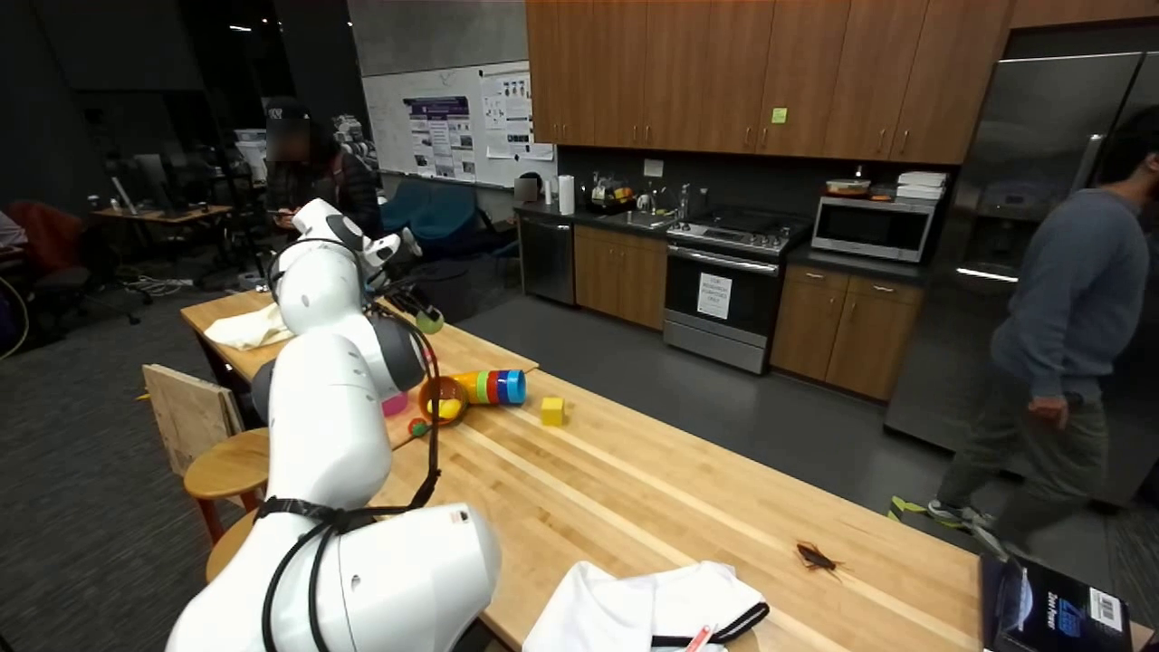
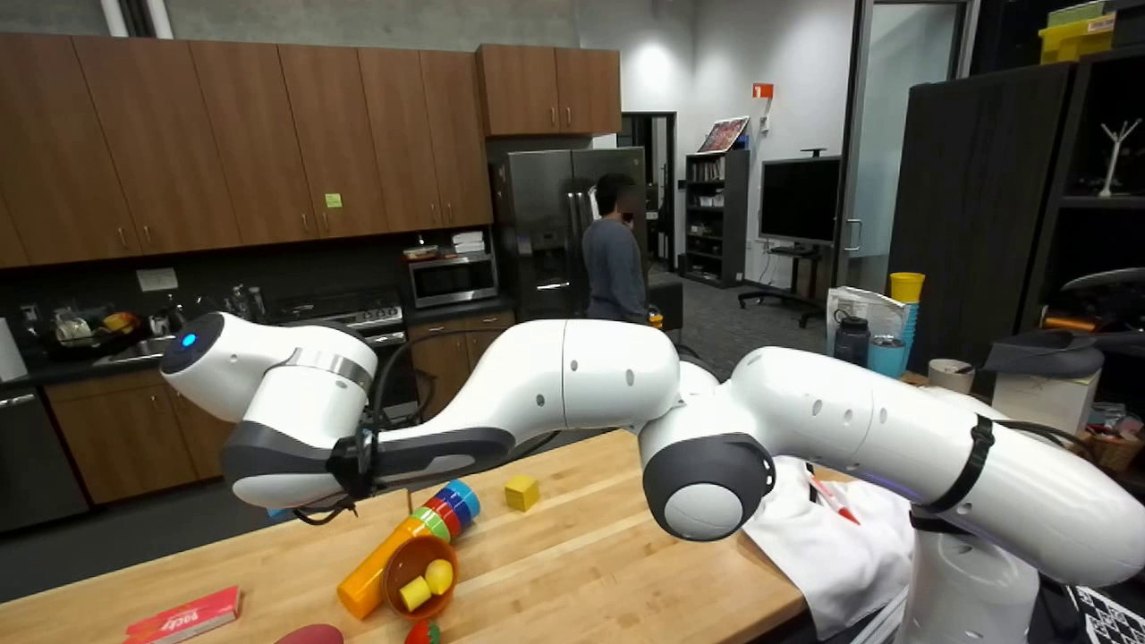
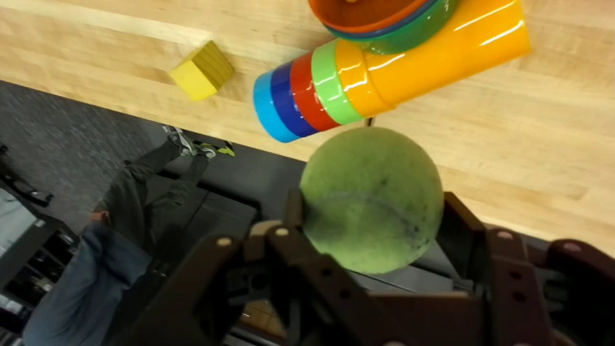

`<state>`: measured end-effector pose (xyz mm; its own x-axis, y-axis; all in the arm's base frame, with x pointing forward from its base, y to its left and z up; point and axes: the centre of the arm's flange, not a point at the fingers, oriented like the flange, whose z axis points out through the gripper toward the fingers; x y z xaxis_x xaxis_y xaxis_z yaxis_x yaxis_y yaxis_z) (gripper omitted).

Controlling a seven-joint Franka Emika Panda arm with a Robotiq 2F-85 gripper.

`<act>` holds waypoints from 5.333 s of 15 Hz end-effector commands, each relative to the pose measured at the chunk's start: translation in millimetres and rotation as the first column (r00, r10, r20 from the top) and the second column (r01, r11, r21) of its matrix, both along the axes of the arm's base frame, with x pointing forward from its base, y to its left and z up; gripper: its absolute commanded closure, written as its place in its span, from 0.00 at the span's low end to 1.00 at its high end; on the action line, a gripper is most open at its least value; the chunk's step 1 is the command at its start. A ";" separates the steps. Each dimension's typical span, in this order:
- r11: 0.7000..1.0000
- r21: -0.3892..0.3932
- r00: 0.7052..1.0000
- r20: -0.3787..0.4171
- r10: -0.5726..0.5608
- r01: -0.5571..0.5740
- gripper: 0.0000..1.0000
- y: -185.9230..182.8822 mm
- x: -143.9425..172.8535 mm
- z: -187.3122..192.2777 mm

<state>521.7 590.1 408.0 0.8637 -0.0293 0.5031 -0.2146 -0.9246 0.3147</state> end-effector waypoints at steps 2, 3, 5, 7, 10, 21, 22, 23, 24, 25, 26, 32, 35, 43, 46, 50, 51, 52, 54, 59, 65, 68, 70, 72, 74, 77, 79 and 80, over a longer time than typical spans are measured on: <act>0.980 0.017 0.978 0.057 -0.201 0.201 0.58 -52.7 -28.6 9.1; 0.972 0.017 0.970 0.070 -0.233 0.232 0.58 -59.6 -29.9 5.5; 0.954 0.028 0.948 0.102 -0.300 0.299 0.58 -71.6 -27.9 -15.1; 0.922 0.095 0.908 0.162 -0.387 0.376 0.58 -64.7 -13.6 -56.7; 0.857 0.228 0.856 0.136 -0.499 0.463 0.58 -36.3 11.7 -129.8; 0.949 0.152 0.870 0.380 -0.315 0.277 0.58 -20.8 31.5 -85.1; 0.956 0.161 0.887 0.362 -0.287 0.244 0.58 -17.0 32.6 -77.4; 0.963 0.176 0.907 0.336 -0.256 0.206 0.58 -13.4 33.7 -70.6; 0.967 0.195 0.932 0.292 -0.215 0.162 0.58 -8.7 35.2 -65.2; 0.971 0.204 0.947 0.267 -0.181 0.128 0.58 -3.5 35.3 -62.2; 0.974 0.210 0.961 0.239 -0.136 0.085 0.58 3.6 34.5 -61.5; 0.951 0.257 0.984 0.100 0.149 -0.170 0.58 32.5 17.7 -77.2; 0.912 0.261 0.948 0.069 0.309 -0.317 0.58 42.4 9.4 -96.1; 0.686 0.334 0.744 0.078 0.663 -0.646 0.58 63.6 29.5 -165.0; 0.583 0.413 0.655 0.046 0.754 -0.700 0.58 65.3 38.6 -172.6; 0.524 0.514 0.557 -0.103 0.824 -0.679 0.58 64.5 31.0 -154.7; 0.564 0.510 0.570 -0.165 0.805 -0.650 0.58 62.5 26.9 -147.2; 0.594 0.491 0.580 -0.204 0.789 -0.637 0.58 59.5 24.1 -140.3; 0.660 0.446 0.627 -0.243 0.740 -0.605 0.58 48.5 21.7 -117.7; 0.743 0.338 0.690 -0.283 0.666 -0.578 0.58 37.4 17.2 -70.6; 0.798 0.317 0.742 -0.305 0.597 -0.512 0.58 26.5 6.5 -59.2; 0.830 0.285 0.783 -0.288 0.550 -0.478 0.58 17.6 -5.7 -48.8; 0.855 0.268 0.818 -0.268 0.508 -0.443 0.58 14.3 -9.2 -46.3; 0.872 0.265 0.841 -0.259 0.475 -0.411 0.58 10.7 -13.9 -46.9; 0.883 0.260 0.849 -0.270 0.455 -0.391 0.58 9.2 -16.4 -48.8; 0.893 0.254 0.858 -0.273 0.435 -0.372 0.58 8.2 -17.9 -48.5; 0.893 0.246 0.855 -0.279 0.438 -0.377 0.58 9.9 -15.2 -52.6; 0.893 0.242 0.851 -0.286 0.440 -0.380 0.58 11.2 -14.0 -54.6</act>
<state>523.3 619.2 350.6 0.9254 0.3116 0.2155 0.2959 -0.9497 0.1028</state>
